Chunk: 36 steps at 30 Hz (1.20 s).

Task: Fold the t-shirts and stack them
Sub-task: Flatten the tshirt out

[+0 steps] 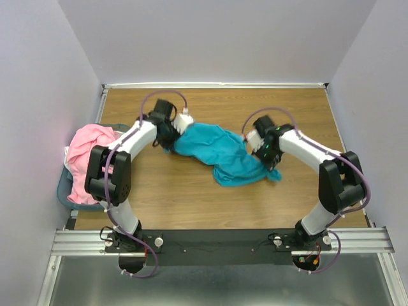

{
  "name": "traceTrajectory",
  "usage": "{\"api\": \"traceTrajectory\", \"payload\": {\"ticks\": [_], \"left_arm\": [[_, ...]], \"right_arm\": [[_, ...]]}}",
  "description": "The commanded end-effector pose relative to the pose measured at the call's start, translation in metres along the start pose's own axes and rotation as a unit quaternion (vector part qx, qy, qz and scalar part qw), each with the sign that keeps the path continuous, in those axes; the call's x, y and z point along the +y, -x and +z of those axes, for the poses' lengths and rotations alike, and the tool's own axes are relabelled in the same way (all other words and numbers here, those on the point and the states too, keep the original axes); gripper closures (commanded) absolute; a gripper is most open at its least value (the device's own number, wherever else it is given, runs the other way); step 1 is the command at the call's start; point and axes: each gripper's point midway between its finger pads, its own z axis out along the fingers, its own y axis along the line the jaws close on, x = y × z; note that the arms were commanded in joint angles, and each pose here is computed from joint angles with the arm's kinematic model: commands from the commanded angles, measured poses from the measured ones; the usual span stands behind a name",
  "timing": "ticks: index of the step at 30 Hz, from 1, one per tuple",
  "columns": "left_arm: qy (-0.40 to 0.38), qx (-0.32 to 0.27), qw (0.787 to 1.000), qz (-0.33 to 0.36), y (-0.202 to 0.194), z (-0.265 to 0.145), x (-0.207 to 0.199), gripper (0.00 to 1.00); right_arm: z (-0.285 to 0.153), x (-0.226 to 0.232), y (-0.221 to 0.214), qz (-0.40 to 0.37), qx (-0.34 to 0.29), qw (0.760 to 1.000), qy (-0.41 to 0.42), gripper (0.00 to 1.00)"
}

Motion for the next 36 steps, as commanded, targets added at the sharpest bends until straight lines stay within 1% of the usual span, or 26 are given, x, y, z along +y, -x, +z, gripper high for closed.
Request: {"api": "traceTrajectory", "payload": {"ticks": [1,2,3,5,6,7,9,12,14,17,18,19,21,23,24,25,26,27,28,29,30,31,32,33,34,36], "left_arm": [[0.058,-0.092,0.994,-0.027,0.07,-0.051,0.069,1.0],[0.068,-0.103,0.991,-0.042,0.076,-0.064,0.086,1.0],[0.09,-0.141,0.985,-0.042,0.106,-0.087,0.11,1.0],[0.102,-0.174,0.978,-0.056,0.127,-0.112,0.131,1.0],[0.129,-0.208,0.968,-0.055,0.15,-0.139,0.155,1.0],[0.137,-0.224,0.963,-0.056,0.159,-0.153,0.162,1.0],[0.165,-0.278,0.945,-0.053,0.187,-0.196,0.181,1.0],[0.2,-0.331,0.922,-0.035,0.211,-0.249,0.188,1.0],[0.221,-0.354,0.909,-0.024,0.215,-0.28,0.184,1.0],[0.229,-0.366,0.902,0.003,0.21,-0.299,0.173,1.0],[0.224,-0.358,0.907,0.009,0.197,-0.298,0.159,1.0],[0.201,-0.331,0.922,0.026,0.18,-0.271,0.15,1.0],[0.194,-0.317,0.925,0.081,0.159,-0.277,0.123,1.0],[0.142,-0.282,0.943,0.105,0.119,-0.252,0.083,1.0],[0.121,-0.266,0.948,0.122,0.104,-0.242,0.068,1.0],[0.1,-0.251,0.953,0.137,0.089,-0.232,0.053,1.0],[0.052,-0.214,0.964,0.152,0.057,-0.203,0.029,1.0],[0.042,-0.204,0.964,0.168,0.043,-0.202,0.014,1.0],[0.024,-0.183,0.966,0.181,0.027,-0.192,0.001,1.0],[0.001,-0.149,0.97,0.19,0.004,-0.181,-0.011,1.0],[-0.019,-0.123,0.974,0.187,-0.02,-0.167,-0.025,0.88],[-0.023,-0.108,0.976,0.188,-0.031,-0.162,-0.03,0.59],[-0.023,-0.096,0.977,0.188,-0.041,-0.158,-0.033,0.42],[-0.017,-0.079,0.978,0.191,-0.051,-0.156,-0.033,0.23],[-0.012,-0.077,0.978,0.192,-0.052,-0.156,-0.031,0.02],[0.002,-0.084,0.979,0.186,-0.042,-0.159,-0.022,0.02]], "right_arm": [[-0.052,-0.107,0.039,0.087,-0.093,0.986,-0.105,0.99],[-0.064,-0.127,0.045,0.098,-0.109,0.982,-0.121,1.0],[-0.089,-0.158,0.053,0.111,-0.137,0.973,-0.148,0.99],[-0.113,-0.186,0.065,0.119,-0.164,0.964,-0.175,1.0],[-0.125,-0.202,0.066,0.121,-0.175,0.958,-0.191,0.99],[-0.157,-0.221,0.08,0.124,-0.209,0.945,-0.218,1.0],[-0.181,-0.246,0.088,0.132,-0.229,0.932,-0.248,0.99],[-0.252,-0.277,0.103,0.144,-0.294,0.894,-0.306,1.0],[-0.273,-0.28,0.102,0.141,-0.306,0.884,-0.324,1.0],[-0.3,-0.274,0.093,0.133,-0.322,0.873,-0.342,1.0],[-0.29,-0.27,0.088,0.127,-0.312,0.88,-0.336,0.99],[-0.304,-0.257,0.082,0.12,-0.328,0.875,-0.334,0.99],[-0.266,-0.233,0.068,0.082,-0.301,0.903,-0.295,0.99],[-0.261,-0.205,0.044,0.058,-0.296,0.91,-0.285,0.99],[-0.248,-0.192,0.033,0.042,-0.281,0.919,-0.273,1.0],[-0.201,-0.165,0.012,0.007,-0.23,0.949,-0.217,0.99],[-0.198,-0.148,-0.004,-0.011,-0.225,0.952,-0.209,0.99],[-0.183,-0.135,-0.019,-0.026,-0.202,0.96,-0.191,0.99],[-0.144,-0.1,-0.042,-0.067,-0.157,0.979,-0.116,0.99],[-0.138,-0.087,-0.055,-0.08,-0.143,0.981,-0.102,0.93],[-0.127,-0.079,-0.066,-0.082,-0.125,0.985,-0.088,0.82],[-0.118,-0.074,-0.078,-0.081,-0.102,0.988,-0.081,0.59],[-0.118,-0.073,-0.08,-0.082,-0.1,0.988,-0.082,0.38],[-0.12,-0.073,-0.079,-0.084,-0.103,0.988,-0.084,0.01],[-0.12,-0.073,-0.075,-0.086,-0.11,0.987,-0.08,0.0],[-0.127,-0.079,-0.06,-0.076,-0.131,0.985,-0.078,0.0]]}}
